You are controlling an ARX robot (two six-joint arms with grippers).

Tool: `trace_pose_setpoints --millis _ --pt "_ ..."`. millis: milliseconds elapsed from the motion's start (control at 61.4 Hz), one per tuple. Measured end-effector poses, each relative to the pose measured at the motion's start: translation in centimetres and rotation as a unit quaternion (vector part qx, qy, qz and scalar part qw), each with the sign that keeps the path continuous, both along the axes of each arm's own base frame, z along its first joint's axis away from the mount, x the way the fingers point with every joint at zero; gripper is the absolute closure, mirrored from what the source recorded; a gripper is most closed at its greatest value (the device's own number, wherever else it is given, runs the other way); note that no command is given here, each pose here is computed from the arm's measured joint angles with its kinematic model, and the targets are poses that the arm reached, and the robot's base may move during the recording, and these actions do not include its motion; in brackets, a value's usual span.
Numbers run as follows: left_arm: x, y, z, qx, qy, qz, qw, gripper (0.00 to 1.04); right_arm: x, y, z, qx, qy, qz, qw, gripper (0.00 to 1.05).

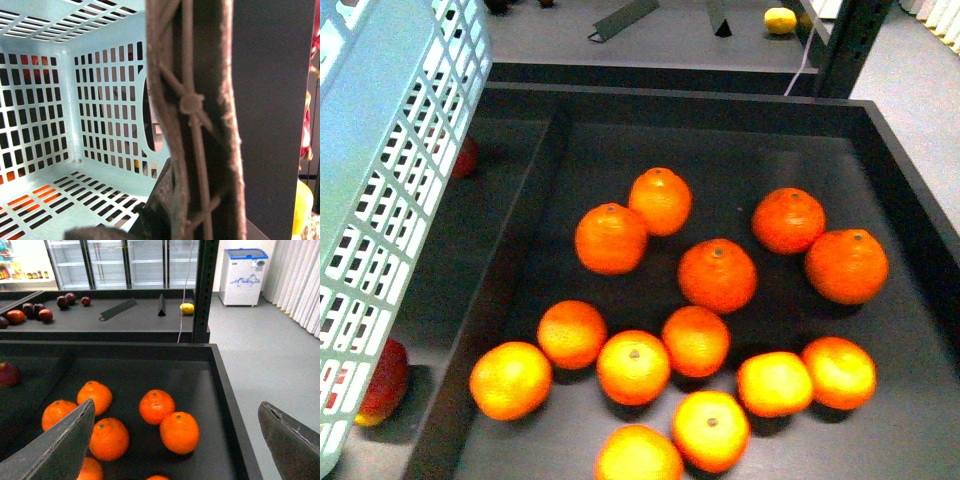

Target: Pick lemon and mango into basket

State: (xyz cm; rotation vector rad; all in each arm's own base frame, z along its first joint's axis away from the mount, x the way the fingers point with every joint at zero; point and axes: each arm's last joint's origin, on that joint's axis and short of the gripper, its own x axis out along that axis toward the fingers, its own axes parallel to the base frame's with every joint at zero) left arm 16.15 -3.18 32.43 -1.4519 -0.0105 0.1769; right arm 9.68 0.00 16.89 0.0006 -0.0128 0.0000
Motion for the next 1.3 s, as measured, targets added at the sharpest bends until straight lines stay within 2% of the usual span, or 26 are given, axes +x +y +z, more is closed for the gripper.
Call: trace_pose_setpoints --millis 1304 --pt "-0.01 0.00 0.01 0.000 0.000 0.000 1.000 1.00 0.00 0.00 0.00 0.000 0.000 0.000 1.000 0.09"
